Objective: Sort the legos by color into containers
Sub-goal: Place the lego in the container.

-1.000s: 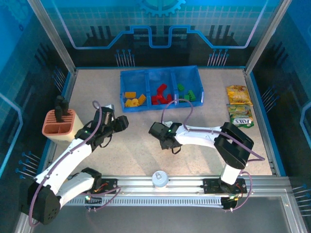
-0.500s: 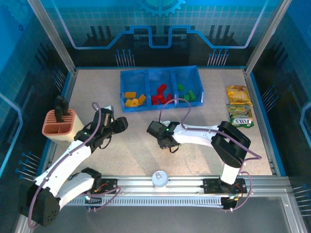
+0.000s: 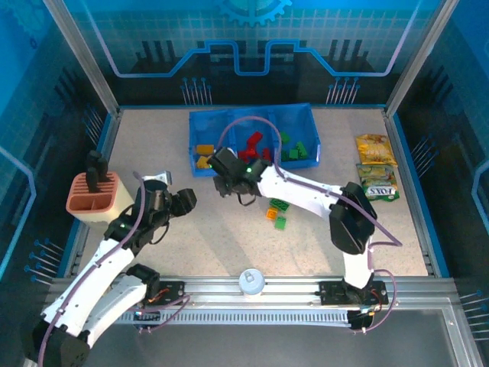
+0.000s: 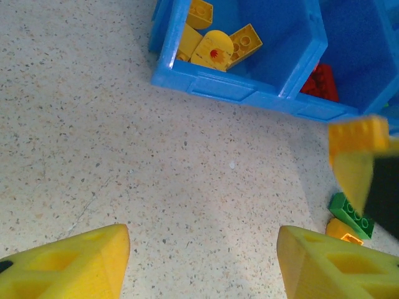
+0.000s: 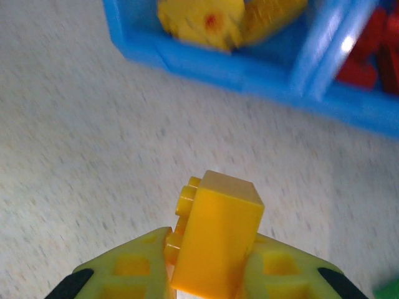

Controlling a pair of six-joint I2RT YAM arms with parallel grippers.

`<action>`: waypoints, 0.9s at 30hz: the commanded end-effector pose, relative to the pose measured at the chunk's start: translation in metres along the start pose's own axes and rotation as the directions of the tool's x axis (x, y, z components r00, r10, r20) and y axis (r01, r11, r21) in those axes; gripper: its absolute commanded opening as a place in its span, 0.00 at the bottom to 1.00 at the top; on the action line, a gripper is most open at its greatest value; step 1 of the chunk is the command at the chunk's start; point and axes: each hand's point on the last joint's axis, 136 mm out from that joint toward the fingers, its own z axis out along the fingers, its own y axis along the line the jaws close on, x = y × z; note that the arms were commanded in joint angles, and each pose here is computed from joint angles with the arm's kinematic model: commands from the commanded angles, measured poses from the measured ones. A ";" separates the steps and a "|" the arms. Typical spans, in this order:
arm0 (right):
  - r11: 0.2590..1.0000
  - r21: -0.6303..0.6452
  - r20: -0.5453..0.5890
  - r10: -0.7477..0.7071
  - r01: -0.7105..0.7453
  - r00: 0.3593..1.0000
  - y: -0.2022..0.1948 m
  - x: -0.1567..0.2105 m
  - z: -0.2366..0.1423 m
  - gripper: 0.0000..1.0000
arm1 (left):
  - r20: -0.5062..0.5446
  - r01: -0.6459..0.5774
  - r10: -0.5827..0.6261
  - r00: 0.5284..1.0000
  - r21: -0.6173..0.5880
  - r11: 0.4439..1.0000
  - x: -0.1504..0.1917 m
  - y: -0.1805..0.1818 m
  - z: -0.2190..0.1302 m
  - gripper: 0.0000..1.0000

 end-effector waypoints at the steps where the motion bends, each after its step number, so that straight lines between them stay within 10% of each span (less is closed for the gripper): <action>1: 0.998 -0.040 -0.052 -0.048 0.046 0.997 -0.005 -0.017 0.026 0.24 | -0.058 0.025 -0.025 0.998 -0.007 1.000 0.018 0.006 -0.004 0.65; 13: 1.000 -0.016 -0.057 -0.022 0.021 0.998 -0.024 -0.076 0.088 0.31 | -0.061 0.028 -0.026 0.998 0.031 0.999 0.027 0.000 -0.017 0.64; 16: 1.000 0.012 -0.029 -0.027 0.027 0.999 -0.025 -0.086 0.071 0.70 | -0.061 0.021 -0.019 0.998 0.034 0.999 0.026 -0.003 -0.019 0.64; 27: 0.998 -0.050 0.174 -0.018 0.027 0.985 -0.026 -0.086 -0.044 0.75 | -0.134 -0.130 0.142 0.981 0.094 0.987 0.039 -0.041 0.003 0.65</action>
